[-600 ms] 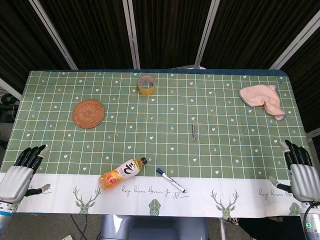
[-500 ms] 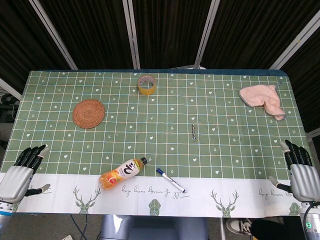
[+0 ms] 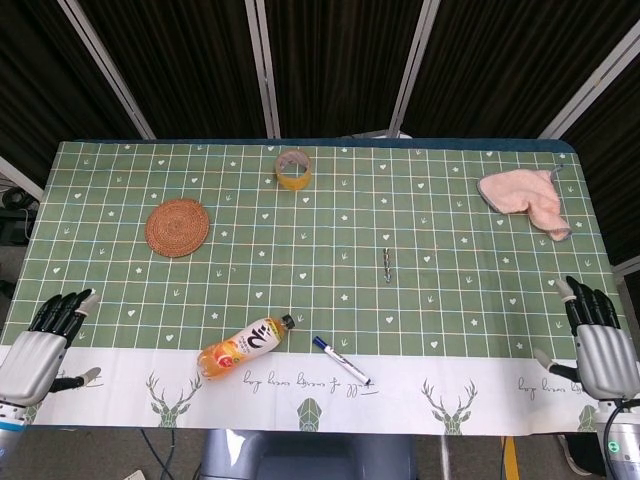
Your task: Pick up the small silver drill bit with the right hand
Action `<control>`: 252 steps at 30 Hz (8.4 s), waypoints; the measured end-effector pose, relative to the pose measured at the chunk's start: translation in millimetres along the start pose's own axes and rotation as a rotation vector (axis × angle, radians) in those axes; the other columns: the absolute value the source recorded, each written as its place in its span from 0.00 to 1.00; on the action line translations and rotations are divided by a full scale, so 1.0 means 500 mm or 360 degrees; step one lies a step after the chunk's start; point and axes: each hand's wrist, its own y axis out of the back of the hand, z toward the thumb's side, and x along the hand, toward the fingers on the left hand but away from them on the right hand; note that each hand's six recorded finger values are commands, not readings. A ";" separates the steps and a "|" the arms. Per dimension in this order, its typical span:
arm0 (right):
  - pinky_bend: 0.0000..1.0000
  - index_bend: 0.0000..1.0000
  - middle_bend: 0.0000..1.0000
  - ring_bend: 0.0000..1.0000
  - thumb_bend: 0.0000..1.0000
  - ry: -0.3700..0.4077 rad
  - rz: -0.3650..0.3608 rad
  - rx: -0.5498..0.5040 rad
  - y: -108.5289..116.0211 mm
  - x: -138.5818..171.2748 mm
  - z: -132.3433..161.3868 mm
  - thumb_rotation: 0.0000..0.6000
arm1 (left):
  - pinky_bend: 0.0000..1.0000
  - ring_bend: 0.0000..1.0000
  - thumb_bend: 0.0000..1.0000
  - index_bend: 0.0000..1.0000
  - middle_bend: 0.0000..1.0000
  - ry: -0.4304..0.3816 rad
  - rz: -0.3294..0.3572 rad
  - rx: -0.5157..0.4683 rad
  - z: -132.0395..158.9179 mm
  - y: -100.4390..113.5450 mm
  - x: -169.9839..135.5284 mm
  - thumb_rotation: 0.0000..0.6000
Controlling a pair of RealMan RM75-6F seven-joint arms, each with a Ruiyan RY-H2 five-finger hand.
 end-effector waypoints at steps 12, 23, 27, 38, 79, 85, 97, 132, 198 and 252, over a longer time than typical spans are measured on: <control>0.00 0.00 0.00 0.00 0.09 0.0189 -0.0022 -0.0016 -0.011 -0.121 0.126 1.00 | 0.00 0.00 0.08 0.00 0.00 0.0007 -0.0020 -0.0007 0.001 -0.005 0.001 1.00; 0.00 0.00 0.00 0.00 0.09 0.0224 0.0088 -0.0150 -0.083 -0.201 0.278 1.00 | 0.00 0.00 0.08 0.00 0.00 0.0019 -0.0039 -0.0041 -0.003 -0.004 0.004 1.00; 0.00 0.00 0.00 0.00 0.09 0.0196 0.0126 -0.0199 -0.118 -0.222 0.314 1.00 | 0.00 0.00 0.08 0.00 0.00 0.0032 -0.0038 -0.0051 -0.007 -0.002 0.005 1.00; 0.00 0.00 0.00 0.00 0.09 0.0046 0.0223 -0.0299 -0.215 -0.292 0.378 1.00 | 0.00 0.00 0.08 0.00 0.00 0.0051 -0.0047 -0.0054 -0.014 -0.003 0.010 1.00; 0.00 0.00 0.00 0.00 0.10 -0.0127 0.0290 -0.0242 -0.368 -0.372 0.378 1.00 | 0.00 0.00 0.08 0.00 0.00 0.0109 -0.0096 -0.0108 -0.029 -0.012 0.018 1.00; 0.00 0.00 0.00 0.00 0.10 -0.0153 0.0285 -0.0225 -0.371 -0.377 0.364 1.00 | 0.00 0.00 0.08 0.00 0.00 0.0111 -0.0100 -0.0110 -0.029 -0.012 0.018 1.00; 0.00 0.00 0.00 0.00 0.11 -0.0184 0.0233 -0.0201 -0.358 -0.392 0.348 1.00 | 0.00 0.00 0.08 0.00 0.00 0.0115 -0.0110 -0.0123 -0.029 -0.014 0.018 1.00; 0.00 0.44 0.07 0.00 0.13 -0.0217 0.0222 -0.0188 -0.339 -0.387 0.362 1.00 | 0.00 0.00 0.08 0.00 0.00 0.0118 -0.0130 -0.0160 -0.027 -0.014 0.018 1.00; 0.00 0.47 0.09 0.00 0.31 -0.0320 0.0299 -0.0201 -0.380 -0.397 0.334 1.00 | 0.00 0.00 0.08 0.00 0.00 0.0138 -0.0165 -0.0197 -0.028 -0.019 0.022 1.00; 0.00 0.61 0.19 0.00 0.31 -0.0032 0.0047 -0.0067 -0.232 -0.428 0.350 1.00 | 0.00 0.00 0.08 0.00 0.00 0.0127 -0.0160 -0.0215 -0.025 -0.017 0.021 1.00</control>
